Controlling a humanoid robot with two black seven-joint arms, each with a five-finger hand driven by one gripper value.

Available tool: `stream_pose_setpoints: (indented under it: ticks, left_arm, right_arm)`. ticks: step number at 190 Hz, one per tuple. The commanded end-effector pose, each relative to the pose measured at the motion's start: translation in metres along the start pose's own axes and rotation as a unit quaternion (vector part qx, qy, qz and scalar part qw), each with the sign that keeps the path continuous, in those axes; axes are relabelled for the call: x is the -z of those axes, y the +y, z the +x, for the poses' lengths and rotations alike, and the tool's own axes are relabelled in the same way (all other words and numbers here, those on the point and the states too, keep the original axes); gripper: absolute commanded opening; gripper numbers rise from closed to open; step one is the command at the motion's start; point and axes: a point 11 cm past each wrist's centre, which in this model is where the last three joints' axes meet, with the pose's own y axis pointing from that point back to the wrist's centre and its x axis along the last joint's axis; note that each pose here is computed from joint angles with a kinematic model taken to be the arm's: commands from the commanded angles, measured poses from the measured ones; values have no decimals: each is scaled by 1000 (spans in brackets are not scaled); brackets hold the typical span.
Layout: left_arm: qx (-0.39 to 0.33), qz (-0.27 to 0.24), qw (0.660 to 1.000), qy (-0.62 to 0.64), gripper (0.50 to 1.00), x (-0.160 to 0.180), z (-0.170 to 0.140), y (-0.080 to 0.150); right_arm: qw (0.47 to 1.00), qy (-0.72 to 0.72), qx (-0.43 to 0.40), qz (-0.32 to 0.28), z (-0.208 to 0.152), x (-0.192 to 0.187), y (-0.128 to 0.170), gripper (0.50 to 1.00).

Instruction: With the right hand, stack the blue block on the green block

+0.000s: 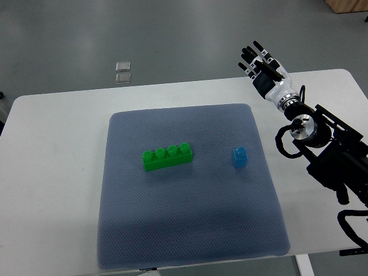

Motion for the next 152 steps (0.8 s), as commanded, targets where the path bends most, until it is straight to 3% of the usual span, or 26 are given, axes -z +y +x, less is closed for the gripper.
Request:
stream_pose_setpoints:
  ticks: [1,152]
  left_arm:
    - [-5,0,1000,1,1000,0,3,0]
    - [-8,-1,1000,0,1000,0,4,0]
  right_arm:
    - [1000,0,0,0,0,-1,0,915]
    - [1000,2,-9,6,5,0,1,915]
